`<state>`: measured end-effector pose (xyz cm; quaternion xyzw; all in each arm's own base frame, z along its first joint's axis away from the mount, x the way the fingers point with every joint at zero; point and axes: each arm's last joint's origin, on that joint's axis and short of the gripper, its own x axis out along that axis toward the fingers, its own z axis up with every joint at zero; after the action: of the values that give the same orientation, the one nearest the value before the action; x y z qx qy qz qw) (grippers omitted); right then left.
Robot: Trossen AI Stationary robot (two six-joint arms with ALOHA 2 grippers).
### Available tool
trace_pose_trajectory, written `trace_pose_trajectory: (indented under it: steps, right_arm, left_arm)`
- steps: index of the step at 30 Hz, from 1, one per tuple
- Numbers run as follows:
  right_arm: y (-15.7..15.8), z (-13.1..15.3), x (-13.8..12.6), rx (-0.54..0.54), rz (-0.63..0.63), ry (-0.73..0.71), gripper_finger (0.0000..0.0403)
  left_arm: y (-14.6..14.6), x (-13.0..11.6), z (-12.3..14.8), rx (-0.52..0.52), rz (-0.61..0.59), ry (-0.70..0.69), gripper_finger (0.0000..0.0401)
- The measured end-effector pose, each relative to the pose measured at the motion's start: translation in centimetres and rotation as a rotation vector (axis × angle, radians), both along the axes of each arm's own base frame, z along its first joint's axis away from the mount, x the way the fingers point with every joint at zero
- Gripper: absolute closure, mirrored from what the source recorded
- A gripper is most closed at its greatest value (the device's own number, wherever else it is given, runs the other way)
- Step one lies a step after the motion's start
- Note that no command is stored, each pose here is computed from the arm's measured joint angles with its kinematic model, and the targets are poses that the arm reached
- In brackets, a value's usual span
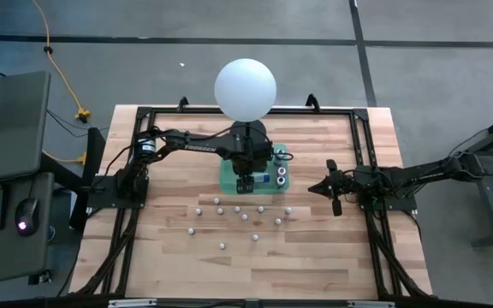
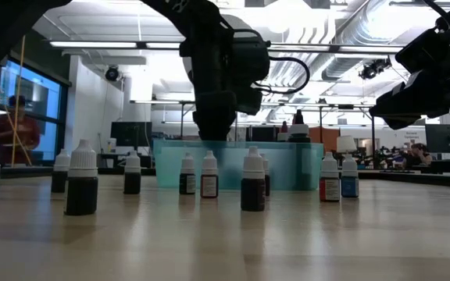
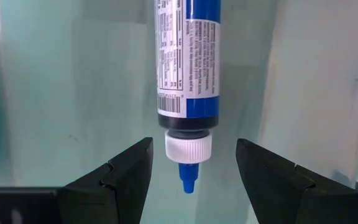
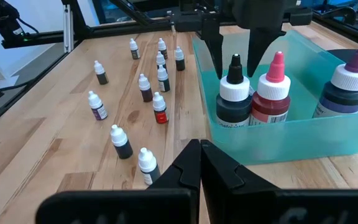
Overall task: Pick & Place food coloring
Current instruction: Adjust the large blue food coloring bottle in the bin
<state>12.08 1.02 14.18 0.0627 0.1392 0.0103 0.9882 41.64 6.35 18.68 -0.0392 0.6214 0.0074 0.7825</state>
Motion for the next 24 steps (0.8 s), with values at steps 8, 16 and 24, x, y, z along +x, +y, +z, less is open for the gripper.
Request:
trace_pose_trajectory:
  steps: [8,16,24]
  right_arm:
    - [0.0,0.0,0.0,0.0,-0.001,0.0,0.0402]
    - [0.0,0.0,0.0,0.0,0.0,0.0,0.0402]
    - [0.0,0.0,0.0,0.0,0.0,0.0,0.0402]
  left_arm:
    - [0.0,0.0,-0.9,0.005,-0.009,0.04,0.0174]
    - [0.0,-0.5,-1.8,0.002,-0.009,0.073,0.0174]
    - [-0.2,-1.4,-3.4,-0.009,0.001,0.086,0.0174]
